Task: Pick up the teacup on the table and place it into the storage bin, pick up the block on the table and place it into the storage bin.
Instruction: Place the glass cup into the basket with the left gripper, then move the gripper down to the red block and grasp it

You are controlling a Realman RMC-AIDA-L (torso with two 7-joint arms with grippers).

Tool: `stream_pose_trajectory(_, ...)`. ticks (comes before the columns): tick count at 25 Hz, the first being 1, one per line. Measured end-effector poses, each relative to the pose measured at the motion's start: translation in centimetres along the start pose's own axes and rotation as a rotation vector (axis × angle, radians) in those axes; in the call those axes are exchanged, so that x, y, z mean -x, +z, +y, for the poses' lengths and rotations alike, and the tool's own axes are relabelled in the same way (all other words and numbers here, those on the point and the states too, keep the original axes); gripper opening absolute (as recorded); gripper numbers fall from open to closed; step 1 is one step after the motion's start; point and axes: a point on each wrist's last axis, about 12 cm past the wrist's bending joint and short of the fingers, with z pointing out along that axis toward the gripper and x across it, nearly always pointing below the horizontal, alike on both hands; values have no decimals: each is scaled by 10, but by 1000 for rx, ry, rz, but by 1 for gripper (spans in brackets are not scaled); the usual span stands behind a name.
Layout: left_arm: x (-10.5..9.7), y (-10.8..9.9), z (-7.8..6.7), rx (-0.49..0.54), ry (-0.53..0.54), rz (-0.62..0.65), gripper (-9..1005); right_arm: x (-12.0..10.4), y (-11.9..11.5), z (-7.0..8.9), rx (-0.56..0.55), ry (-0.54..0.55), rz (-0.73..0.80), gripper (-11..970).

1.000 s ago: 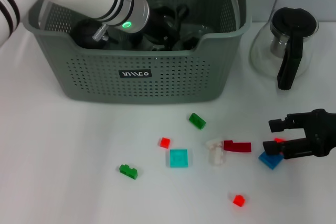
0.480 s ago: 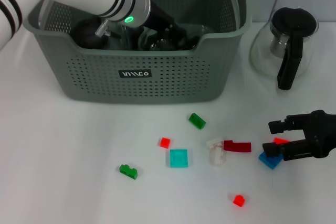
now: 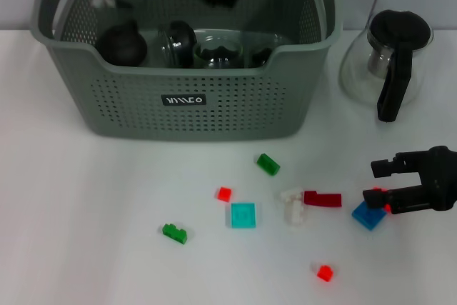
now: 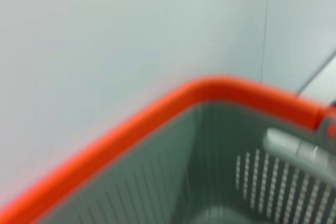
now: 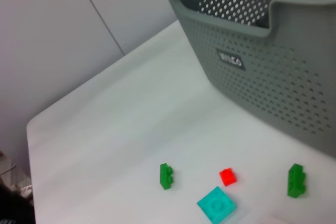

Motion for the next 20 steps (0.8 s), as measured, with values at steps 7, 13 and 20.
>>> stream_pose_trajectory(7, 10, -81, -7, -288, -44, -219, 667, 4, -10, -1, -5, -18, -4, 825)
stream_pose_trajectory(13, -51, -108, -48, -797, 161, -269, 668, 1, -20, -4, -26, -17, 29, 825)
stream_pose_trajectory(20, -132, -87, -70, -837, 153, -328, 726, -3, -25, -9, -81, -14, 122, 824)
